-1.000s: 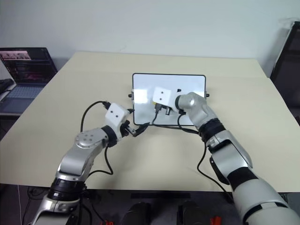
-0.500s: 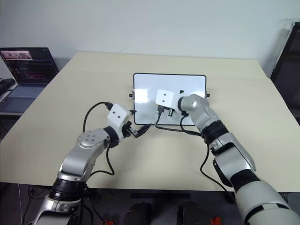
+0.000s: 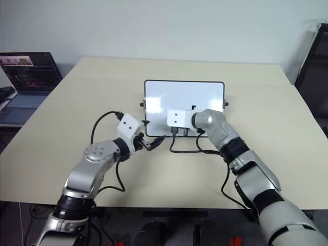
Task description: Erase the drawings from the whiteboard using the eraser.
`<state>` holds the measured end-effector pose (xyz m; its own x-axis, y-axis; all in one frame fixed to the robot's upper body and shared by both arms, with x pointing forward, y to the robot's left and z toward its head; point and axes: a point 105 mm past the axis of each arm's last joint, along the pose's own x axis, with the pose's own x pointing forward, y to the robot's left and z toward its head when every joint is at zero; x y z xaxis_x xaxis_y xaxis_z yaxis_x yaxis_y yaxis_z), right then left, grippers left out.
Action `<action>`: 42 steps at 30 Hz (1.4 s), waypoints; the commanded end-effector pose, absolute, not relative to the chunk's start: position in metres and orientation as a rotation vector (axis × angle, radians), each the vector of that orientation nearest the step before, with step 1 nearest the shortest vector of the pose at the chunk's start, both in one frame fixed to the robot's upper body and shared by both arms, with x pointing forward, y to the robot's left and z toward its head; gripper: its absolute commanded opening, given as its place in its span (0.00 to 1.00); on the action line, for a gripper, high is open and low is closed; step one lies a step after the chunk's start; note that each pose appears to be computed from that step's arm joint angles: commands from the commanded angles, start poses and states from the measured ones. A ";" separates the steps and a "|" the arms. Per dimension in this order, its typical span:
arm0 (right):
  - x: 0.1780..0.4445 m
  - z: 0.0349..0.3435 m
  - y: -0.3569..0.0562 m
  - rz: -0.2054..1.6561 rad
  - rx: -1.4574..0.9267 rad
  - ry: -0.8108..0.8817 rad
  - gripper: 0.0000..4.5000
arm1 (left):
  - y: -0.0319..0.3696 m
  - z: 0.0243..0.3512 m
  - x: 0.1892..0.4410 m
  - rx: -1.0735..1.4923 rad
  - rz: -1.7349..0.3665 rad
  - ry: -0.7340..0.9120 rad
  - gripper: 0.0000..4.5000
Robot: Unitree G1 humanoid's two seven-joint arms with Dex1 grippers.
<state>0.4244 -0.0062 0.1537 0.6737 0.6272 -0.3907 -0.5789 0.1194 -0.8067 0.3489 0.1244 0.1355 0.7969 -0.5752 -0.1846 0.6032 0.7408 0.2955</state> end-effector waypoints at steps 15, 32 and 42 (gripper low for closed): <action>0.418 0.139 -0.022 0.963 -1.249 0.053 0.25 | 0.121 0.146 0.348 0.375 -0.655 0.028 1.00; 0.392 0.198 -0.062 0.787 -0.692 -0.085 0.25 | 0.108 0.157 0.346 0.371 -0.711 -0.026 1.00; 0.342 0.180 -0.165 0.285 -0.334 0.056 0.25 | 0.068 0.163 0.342 0.421 -0.913 -0.102 1.00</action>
